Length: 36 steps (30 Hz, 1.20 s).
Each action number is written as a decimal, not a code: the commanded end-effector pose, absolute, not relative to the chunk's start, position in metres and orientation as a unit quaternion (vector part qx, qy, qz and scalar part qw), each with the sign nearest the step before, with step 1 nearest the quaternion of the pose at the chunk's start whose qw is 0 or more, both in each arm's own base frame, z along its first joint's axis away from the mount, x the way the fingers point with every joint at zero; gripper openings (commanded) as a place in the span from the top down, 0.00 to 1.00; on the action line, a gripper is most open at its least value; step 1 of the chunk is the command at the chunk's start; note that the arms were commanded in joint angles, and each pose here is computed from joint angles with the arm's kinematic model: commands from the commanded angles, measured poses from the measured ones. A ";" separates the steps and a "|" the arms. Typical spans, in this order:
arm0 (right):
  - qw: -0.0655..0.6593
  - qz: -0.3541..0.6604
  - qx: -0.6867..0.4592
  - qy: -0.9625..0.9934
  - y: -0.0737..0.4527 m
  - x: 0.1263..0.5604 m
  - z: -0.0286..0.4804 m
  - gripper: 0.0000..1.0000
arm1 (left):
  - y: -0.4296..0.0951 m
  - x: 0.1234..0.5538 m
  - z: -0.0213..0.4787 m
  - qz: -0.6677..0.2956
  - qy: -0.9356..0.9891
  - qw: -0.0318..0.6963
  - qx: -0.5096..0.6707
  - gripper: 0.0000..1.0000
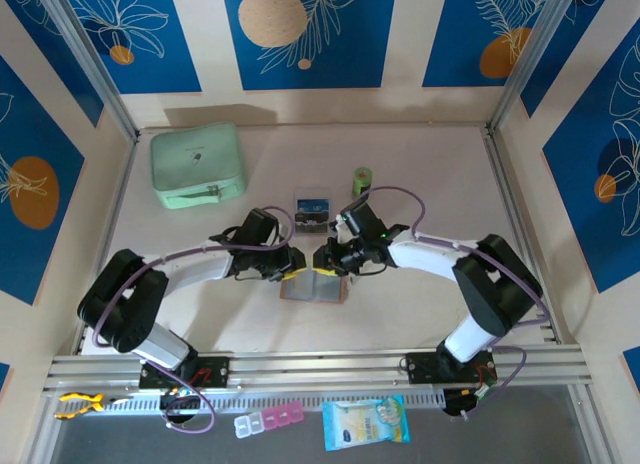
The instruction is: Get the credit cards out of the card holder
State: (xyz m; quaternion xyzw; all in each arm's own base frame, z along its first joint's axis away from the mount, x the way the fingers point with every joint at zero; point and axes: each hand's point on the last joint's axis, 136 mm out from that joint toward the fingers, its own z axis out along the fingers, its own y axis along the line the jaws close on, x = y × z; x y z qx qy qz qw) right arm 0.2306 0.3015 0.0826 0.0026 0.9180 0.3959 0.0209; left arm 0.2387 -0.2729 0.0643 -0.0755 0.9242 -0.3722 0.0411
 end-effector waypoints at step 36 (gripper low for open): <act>0.042 0.318 0.028 0.947 0.245 0.205 0.103 0.66 | -0.334 0.241 0.078 -0.384 0.922 0.055 0.014 0.54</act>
